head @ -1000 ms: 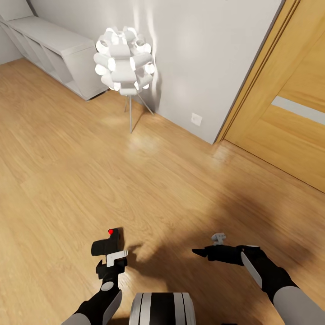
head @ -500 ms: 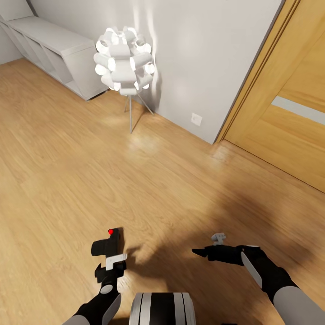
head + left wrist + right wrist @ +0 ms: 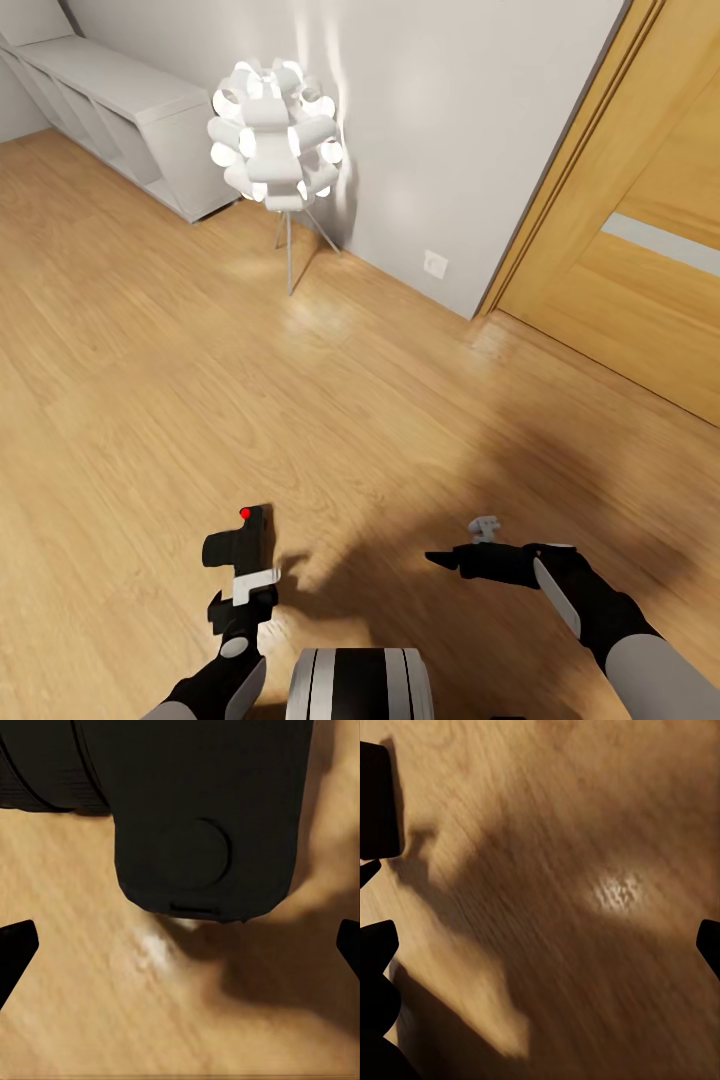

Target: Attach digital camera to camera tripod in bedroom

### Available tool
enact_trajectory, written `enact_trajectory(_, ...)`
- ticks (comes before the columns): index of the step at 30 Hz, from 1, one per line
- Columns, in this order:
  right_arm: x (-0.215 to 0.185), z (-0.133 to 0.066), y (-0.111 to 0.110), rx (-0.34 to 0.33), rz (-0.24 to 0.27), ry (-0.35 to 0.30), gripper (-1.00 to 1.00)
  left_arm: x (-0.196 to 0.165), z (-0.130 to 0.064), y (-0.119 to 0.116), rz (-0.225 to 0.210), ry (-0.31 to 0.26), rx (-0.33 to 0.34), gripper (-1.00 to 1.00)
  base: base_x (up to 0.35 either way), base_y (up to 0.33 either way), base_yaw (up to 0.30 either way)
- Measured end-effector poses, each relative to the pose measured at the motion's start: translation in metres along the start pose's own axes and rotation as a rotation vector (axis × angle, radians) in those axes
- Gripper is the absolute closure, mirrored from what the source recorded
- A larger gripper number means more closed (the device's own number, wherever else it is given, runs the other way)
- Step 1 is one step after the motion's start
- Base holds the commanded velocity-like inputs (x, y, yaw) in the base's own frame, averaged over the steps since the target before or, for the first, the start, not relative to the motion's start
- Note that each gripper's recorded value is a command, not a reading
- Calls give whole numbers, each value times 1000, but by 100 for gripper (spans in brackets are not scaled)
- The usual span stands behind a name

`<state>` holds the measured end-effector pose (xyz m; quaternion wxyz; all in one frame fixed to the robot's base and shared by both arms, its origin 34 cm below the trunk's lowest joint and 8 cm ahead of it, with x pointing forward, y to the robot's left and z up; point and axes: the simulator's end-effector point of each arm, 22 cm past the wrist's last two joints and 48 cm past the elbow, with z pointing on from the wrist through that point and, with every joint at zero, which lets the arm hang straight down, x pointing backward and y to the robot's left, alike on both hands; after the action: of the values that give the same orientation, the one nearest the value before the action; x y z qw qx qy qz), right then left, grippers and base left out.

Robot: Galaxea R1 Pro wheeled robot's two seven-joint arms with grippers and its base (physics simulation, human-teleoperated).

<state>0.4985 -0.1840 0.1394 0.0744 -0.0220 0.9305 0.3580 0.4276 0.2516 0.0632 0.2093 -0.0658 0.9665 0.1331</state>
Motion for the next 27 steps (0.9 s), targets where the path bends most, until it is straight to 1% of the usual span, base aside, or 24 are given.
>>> enact_trajectory(21, 0, 0, 0, 0, 1, -1, -100, 1, 0, 1, -4, 4, -3, -100, 16, 0, 0)
enact_trajectory(27, 0, 0, 0, 0, 0, -1, -100, 1, 0, 1, -5, 5, -4, -100, 112, 0, 0)
